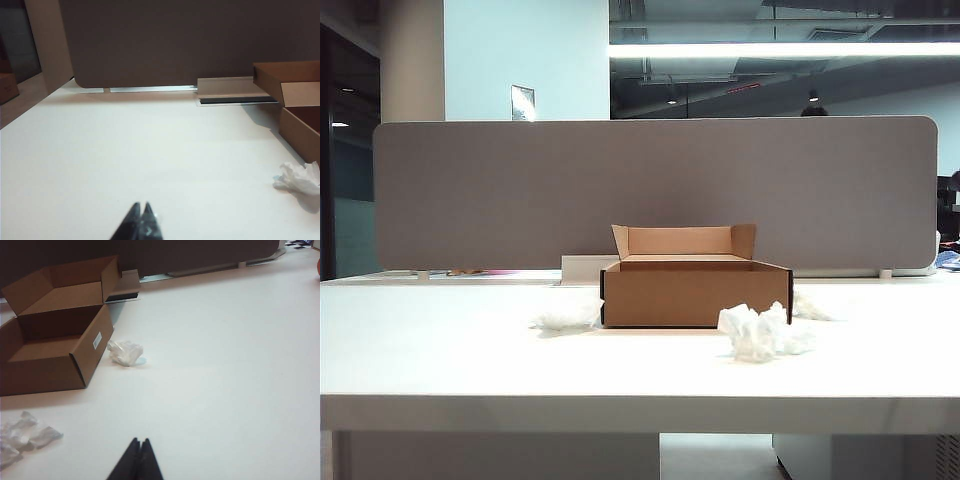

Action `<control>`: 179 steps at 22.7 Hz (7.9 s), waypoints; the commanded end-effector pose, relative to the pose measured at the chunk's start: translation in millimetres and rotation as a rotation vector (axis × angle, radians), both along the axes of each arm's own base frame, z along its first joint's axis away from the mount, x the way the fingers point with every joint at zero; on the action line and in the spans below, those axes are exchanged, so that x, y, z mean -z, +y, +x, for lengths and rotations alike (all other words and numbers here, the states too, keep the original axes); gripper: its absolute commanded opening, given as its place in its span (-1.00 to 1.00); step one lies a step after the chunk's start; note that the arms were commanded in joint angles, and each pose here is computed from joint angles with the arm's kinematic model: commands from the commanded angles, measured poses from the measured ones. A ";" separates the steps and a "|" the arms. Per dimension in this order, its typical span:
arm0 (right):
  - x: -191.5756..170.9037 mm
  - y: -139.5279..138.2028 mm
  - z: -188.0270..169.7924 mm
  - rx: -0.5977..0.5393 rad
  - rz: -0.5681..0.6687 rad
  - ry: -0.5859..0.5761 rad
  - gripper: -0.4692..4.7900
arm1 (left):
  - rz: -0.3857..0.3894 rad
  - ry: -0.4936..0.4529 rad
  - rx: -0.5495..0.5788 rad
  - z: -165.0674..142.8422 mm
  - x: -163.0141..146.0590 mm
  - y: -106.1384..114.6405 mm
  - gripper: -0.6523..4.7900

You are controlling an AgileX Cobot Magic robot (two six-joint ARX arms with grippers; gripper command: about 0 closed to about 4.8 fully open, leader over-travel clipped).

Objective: Pick up all the paper balls on the table and put them in the paper box.

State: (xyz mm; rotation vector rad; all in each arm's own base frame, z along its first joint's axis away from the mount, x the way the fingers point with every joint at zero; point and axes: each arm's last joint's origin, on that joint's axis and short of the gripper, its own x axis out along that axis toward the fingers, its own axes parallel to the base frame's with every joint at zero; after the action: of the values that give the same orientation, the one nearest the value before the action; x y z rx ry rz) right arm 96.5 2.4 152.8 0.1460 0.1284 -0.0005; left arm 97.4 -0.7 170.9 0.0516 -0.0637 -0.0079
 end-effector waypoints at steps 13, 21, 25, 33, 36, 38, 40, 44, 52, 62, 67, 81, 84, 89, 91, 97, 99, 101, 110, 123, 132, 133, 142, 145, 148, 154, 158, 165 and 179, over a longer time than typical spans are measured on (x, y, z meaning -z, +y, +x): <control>0.9 -0.1 0.4 0.002 0.000 -0.006 -0.84 | 0.000 -0.007 0.000 -0.2 -1.5 0.0 -0.78; 1.6 -0.1 0.3 0.002 0.005 0.000 -0.84 | 0.000 -0.007 0.000 -0.2 -1.5 0.0 -0.78; 1.4 0.7 0.2 -0.023 0.015 0.001 -0.84 | 0.000 -0.014 0.000 -0.2 -2.1 0.0 -0.78; -5.7 3.1 -1.0 -0.090 0.046 -0.014 -0.84 | 0.000 -0.040 0.086 -0.6 -4.6 -2.4 -0.78; -16.3 3.0 -3.0 -0.088 0.067 -0.039 -0.84 | 0.012 -0.059 0.210 -1.6 -7.7 -6.0 -0.78; -22.6 2.9 -4.3 -0.089 0.067 -0.057 -0.84 | 0.012 -0.062 0.237 -2.3 -9.6 -6.8 -0.78; -29.3 2.9 -6.1 -0.089 0.067 -0.068 -0.84 | -0.005 -0.069 0.249 -3.0 -12.7 -7.0 -0.78; -41.1 2.6 -10.6 -0.087 0.066 -0.064 -0.84 | -0.015 -0.086 0.250 -4.5 -19.3 -7.0 -0.78; -61.0 2.4 -19.4 -0.093 0.057 -0.064 -0.84 | -0.059 -0.086 0.283 -6.8 -27.6 -7.8 -0.78; -122.6 5.1 21.0 -0.147 -0.017 0.096 -0.84 | -0.068 0.014 0.320 2.5 -67.6 -9.0 -0.78; -134.5 8.5 55.8 -0.223 -0.042 0.199 -0.84 | -0.080 0.099 0.317 21.7 -81.5 -9.1 -0.78; -93.8 39.2 145.6 -0.459 -0.123 0.528 -0.44 | -0.151 0.477 0.422 143.7 -89.2 -15.0 -0.77; -85.3 48.9 155.2 -0.492 -0.129 0.571 0.11 | -0.105 0.520 0.460 168.2 -84.1 -26.5 -0.59; -73.3 61.6 164.4 -0.533 -0.138 0.619 0.72 | -0.070 0.569 0.536 196.1 -79.5 -53.3 -0.39; -67.1 68.0 166.5 -0.553 -0.144 0.638 0.72 | -0.055 0.588 0.539 207.1 -77.4 -65.0 -0.05; -47.0 82.5 172.1 -0.600 -0.167 0.704 0.76 | -0.019 0.648 0.563 231.4 -66.6 -97.9 0.74; -40.4 86.6 174.1 -0.612 -0.171 0.722 0.79 | -0.012 0.674 0.583 238.4 -61.7 -107.8 0.74; -31.9 94.4 175.8 -0.621 -0.193 0.743 0.79 | -0.001 0.716 0.611 245.9 -53.3 -122.4 0.74; -13.5 119.7 183.1 -0.620 -0.239 0.727 0.78 | 0.023 0.856 0.573 261.4 -7.2 -135.6 0.72; -1.2 124.0 191.6 -0.597 -0.228 0.760 0.08 | 0.029 0.856 0.560 269.1 11.3 -138.0 0.65; -4.1 125.2 194.2 -0.599 -0.219 0.730 -0.83 | 0.030 0.831 0.567 273.3 16.8 -139.6 -0.77; -4.5 125.3 194.4 -0.600 -0.218 0.727 -0.83 | 0.030 0.826 0.567 273.3 15.7 -139.6 -0.78; -59.8 135.2 211.8 -0.674 -0.169 0.589 -0.83 | 0.023 0.645 0.577 264.1 -41.3 -136.2 -0.78; -84.8 138.0 220.2 -0.665 -0.168 0.507 -0.83 | 0.015 0.547 0.594 262.3 -60.4 -136.0 -0.78; -105.7 140.2 229.1 -0.631 -0.191 0.423 -0.83 | 0.001 0.464 0.682 262.9 -75.6 -143.8 -0.78; -105.2 140.8 247.9 -0.574 -0.221 0.288 -0.83 | 0.025 0.422 0.731 287.4 -80.4 -190.6 -0.78; -84.3 140.6 257.8 -0.526 -0.241 0.343 -0.71 | 0.034 0.497 0.738 304.9 -67.9 -206.4 -0.75; -74.5 135.4 264.7 -0.507 -0.239 0.360 0.02 | 0.039 0.515 0.719 309.6 -61.0 -208.5 -0.05; -79.5 122.9 271.1 -0.453 -0.222 0.320 0.70 | 0.062 0.527 0.588 298.9 -88.7 -194.6 0.53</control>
State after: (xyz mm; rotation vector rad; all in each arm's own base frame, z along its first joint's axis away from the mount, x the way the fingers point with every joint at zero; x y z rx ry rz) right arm 365.3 127.5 225.8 -0.1130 0.5222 0.4378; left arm 398.7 -198.8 248.6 0.0835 0.4666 -0.6455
